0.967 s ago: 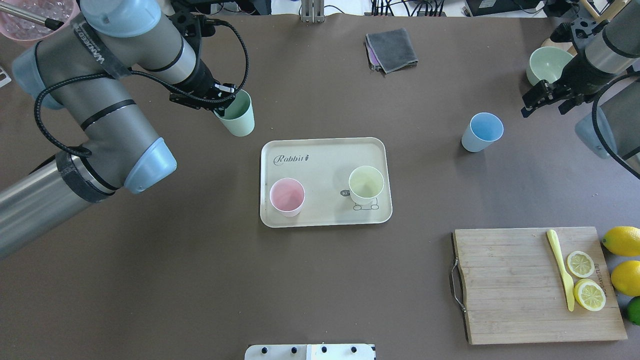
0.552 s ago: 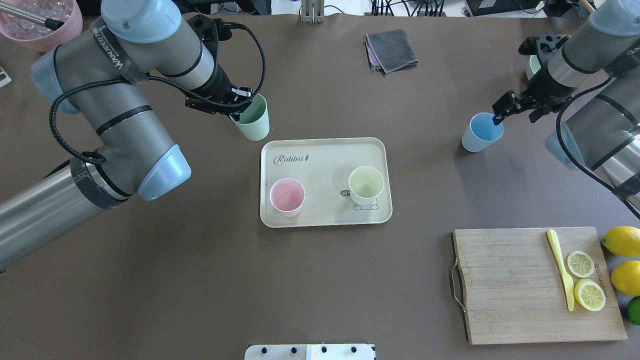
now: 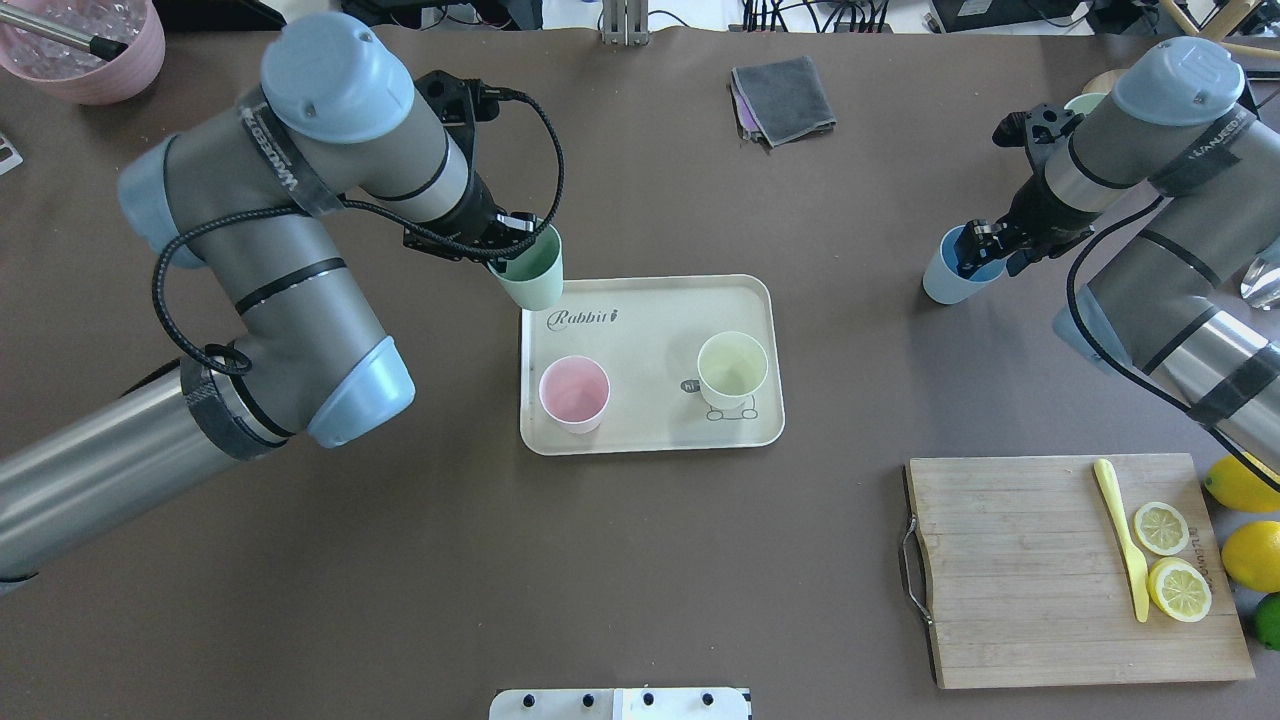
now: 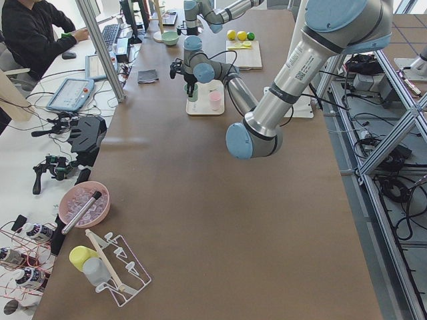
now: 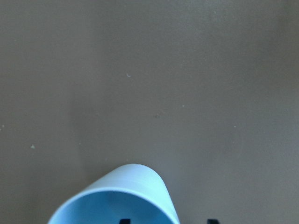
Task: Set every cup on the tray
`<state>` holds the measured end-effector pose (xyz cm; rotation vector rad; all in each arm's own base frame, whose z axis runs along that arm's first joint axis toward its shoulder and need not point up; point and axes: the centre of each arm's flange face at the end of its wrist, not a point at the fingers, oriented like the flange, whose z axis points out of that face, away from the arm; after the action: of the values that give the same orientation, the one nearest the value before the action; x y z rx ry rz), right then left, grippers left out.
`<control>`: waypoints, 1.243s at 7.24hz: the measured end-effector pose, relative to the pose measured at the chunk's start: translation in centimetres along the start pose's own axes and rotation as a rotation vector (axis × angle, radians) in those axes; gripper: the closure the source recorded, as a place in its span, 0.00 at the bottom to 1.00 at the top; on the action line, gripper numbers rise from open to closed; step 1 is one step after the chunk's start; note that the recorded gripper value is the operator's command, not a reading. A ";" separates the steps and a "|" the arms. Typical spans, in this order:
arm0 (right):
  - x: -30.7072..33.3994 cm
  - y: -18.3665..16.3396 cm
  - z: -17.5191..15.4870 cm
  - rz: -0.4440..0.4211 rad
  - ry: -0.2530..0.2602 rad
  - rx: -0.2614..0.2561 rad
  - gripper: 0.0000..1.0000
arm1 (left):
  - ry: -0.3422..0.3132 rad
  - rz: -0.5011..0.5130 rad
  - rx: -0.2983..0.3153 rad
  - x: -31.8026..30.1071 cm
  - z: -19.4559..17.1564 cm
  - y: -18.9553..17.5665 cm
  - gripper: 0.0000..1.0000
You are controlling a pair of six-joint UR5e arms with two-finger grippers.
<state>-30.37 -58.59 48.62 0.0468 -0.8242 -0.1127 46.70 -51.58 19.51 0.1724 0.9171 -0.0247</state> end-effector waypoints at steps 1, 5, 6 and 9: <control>-0.7 0.1 -0.7 -0.010 -0.011 0.010 1.00 | -0.014 0.001 0.004 1.0 1.4 1.7 1.00; -1.5 -0.6 -7.5 -0.009 -0.120 0.044 1.00 | -0.046 0.004 0.024 2.4 5.7 4.3 1.00; -2.4 -0.9 -8.9 -0.004 -0.128 0.044 1.00 | -0.037 0.006 0.033 2.2 7.2 4.0 0.76; -7.8 -1.3 -12.4 0.022 -0.138 0.037 1.00 | -0.016 0.017 0.049 2.1 8.1 3.0 0.02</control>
<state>-26.67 -58.98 34.40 0.0652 -0.9640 -0.0802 54.63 -49.79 23.14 0.2254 0.8995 -0.0331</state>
